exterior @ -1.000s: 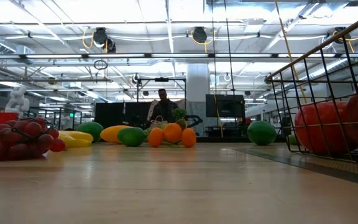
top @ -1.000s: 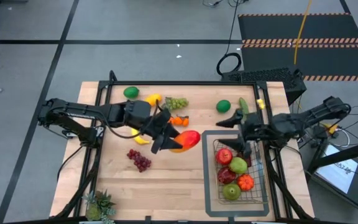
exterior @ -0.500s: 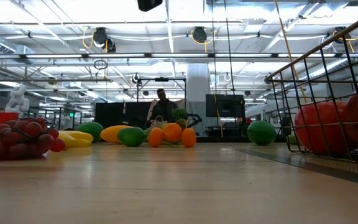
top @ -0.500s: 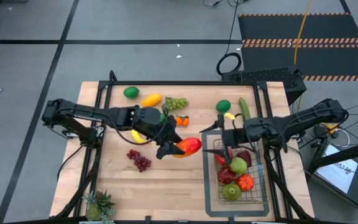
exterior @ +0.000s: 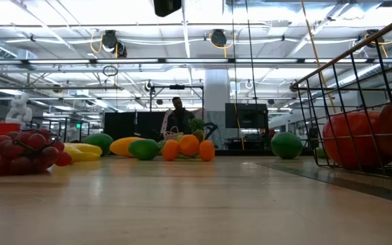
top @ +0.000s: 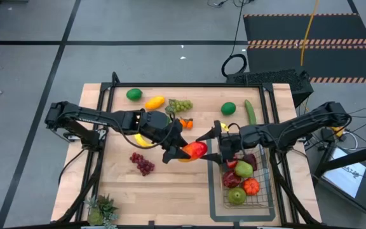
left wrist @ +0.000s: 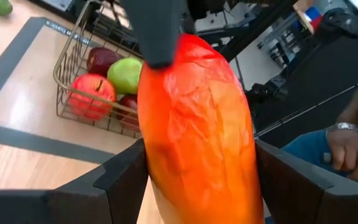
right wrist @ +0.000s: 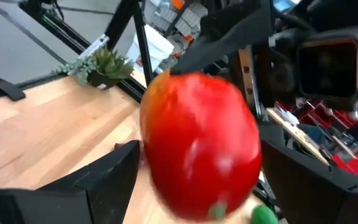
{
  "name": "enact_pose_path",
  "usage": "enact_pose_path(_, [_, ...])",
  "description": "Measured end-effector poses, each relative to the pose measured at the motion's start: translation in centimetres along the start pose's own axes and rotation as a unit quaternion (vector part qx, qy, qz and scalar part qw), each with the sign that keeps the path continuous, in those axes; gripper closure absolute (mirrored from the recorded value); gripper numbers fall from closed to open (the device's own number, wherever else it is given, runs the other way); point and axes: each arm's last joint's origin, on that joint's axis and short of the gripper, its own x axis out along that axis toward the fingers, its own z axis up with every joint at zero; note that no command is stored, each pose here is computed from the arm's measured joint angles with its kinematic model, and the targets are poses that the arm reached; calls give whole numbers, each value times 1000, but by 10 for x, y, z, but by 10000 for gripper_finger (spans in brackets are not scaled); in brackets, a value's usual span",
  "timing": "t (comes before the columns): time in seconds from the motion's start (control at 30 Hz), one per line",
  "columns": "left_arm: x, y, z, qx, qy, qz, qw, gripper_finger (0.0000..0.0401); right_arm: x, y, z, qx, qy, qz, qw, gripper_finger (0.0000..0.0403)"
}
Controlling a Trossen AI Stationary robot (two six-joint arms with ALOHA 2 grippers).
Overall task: Build produce basket
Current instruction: Put the orange mango into the wire basket
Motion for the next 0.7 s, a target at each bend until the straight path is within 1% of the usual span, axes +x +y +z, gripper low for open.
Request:
enact_pose_path(0.07, [1,1,-1,-2,3,2,1000,135,3,2,-2,-1,-1,7,1000,78])
enact_pose_path(0.23, [1,0,-1,-9,2,-3,1000,135,6,2,0,1,-15,-1,1000,82])
enact_pose_path(0.47, [1,-1,-1,-8,1,-1,1000,134,6,1,1,1,-19,-3,1000,123])
enact_pose_path(0.57, [1,0,-1,-14,-5,10,1000,134,6,1,1,1,-18,-3,1000,130])
enact_pose_path(0.63, [1,0,-1,-20,-9,16,1000,129,6,1,0,3,-18,-2,1000,131])
enact_pose_path(0.7, [1,1,-1,-25,-18,28,999,114,6,1,0,11,-16,-4,1000,129])
